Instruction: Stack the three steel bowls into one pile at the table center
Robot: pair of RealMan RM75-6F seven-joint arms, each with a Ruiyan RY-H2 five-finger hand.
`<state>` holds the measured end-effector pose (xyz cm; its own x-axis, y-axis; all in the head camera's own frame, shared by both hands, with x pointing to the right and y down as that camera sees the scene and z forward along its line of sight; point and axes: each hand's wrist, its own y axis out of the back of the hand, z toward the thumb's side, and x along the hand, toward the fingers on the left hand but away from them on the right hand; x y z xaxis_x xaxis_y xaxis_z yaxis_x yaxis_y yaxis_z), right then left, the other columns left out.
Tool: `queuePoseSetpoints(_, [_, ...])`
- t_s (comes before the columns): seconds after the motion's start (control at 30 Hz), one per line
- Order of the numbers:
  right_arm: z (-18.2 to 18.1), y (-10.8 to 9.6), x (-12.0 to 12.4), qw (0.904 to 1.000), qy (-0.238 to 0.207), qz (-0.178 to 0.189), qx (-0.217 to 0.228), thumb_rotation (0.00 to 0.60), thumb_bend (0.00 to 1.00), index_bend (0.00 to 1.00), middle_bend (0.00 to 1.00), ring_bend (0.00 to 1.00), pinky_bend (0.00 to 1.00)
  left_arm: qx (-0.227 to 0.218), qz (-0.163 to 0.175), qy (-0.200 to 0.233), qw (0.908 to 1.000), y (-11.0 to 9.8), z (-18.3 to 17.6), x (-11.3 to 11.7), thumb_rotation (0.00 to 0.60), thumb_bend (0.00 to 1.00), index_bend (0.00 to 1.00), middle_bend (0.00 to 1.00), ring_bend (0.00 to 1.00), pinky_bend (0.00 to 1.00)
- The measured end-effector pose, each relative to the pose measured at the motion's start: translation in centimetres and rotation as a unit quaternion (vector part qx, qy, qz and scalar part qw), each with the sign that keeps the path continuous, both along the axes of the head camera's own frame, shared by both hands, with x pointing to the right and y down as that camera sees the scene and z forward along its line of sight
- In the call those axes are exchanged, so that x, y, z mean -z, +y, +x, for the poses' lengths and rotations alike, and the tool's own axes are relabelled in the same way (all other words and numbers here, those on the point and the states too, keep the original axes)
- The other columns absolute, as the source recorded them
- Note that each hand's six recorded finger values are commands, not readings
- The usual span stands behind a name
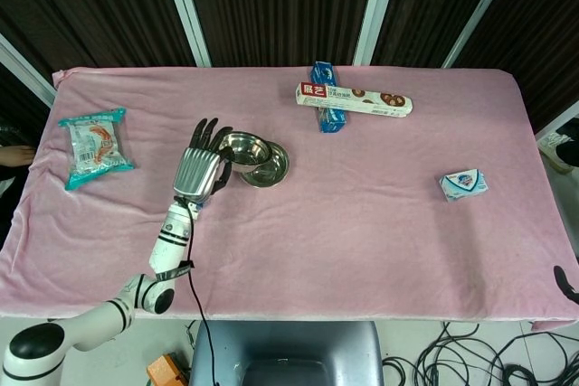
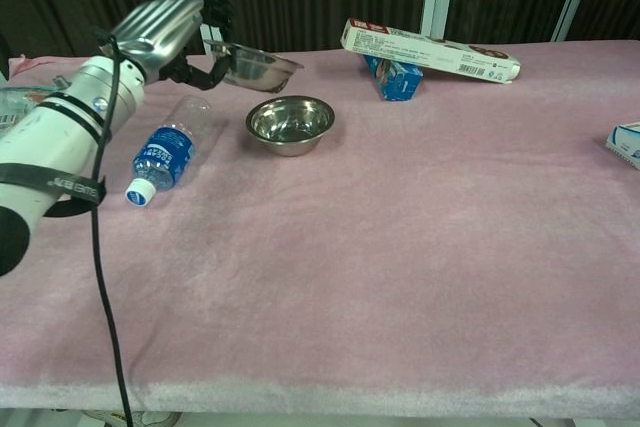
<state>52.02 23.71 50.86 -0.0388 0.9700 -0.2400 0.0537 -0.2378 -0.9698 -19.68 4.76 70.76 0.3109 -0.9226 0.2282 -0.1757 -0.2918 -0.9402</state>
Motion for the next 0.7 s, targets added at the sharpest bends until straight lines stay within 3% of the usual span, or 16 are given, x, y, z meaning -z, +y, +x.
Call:
queuePoseSetpoints(0.27, [0.7, 0.3, 0.2, 0.9999, -0.011, 0.002, -0.010, 0.600, 0.43, 0.00, 0.00, 0.00, 0.00, 0.005, -0.046, -0.050, 0.9977, 0.1, 1.0, -4.1, 0.600, 0.39, 0.56, 0.12, 0.00, 0.00])
queuePoseSetpoints(0.37, [0.8, 0.3, 0.3, 0.9999, -0.011, 0.002, -0.011, 0.600, 0.43, 0.00, 0.00, 0.00, 0.00, 0.001, -0.060, -0.056, 0.9966, 0.5, 1.5, -4.9, 0.600, 0.38, 0.38, 0.07, 0.00, 0.00])
queuePoseSetpoints(0.43, [1.0, 0.3, 0.4, 0.9998, -0.012, 0.004, -0.013, 0.600, 0.43, 0.00, 0.00, 0.00, 0.00, -0.002, -0.065, -0.061, 0.9960, 0.7, 1.5, -5.2, 0.600, 0.37, 0.18, 0.02, 0.00, 0.00])
queuePoseSetpoints(0.53, [1.2, 0.3, 0.6, 0.9997, -0.016, 0.010, -0.018, 0.600, 0.43, 0.00, 0.00, 0.00, 0.00, -0.011, -0.088, -0.068, 0.9937, 1.4, 1.7, -6.2, 0.600, 0.37, 0.04, 0.00, 0.00, 0.00])
queuePoseSetpoints(0.7, [1.1, 0.3, 0.5, 0.9996, -0.017, 0.009, -0.019, 0.600, 0.43, 0.00, 0.00, 0.00, 0.00, -0.027, -0.102, -0.059, 0.9927, 2.4, 2.6, -6.4, 0.600, 0.37, 0.00, 0.00, 0.00, 0.00])
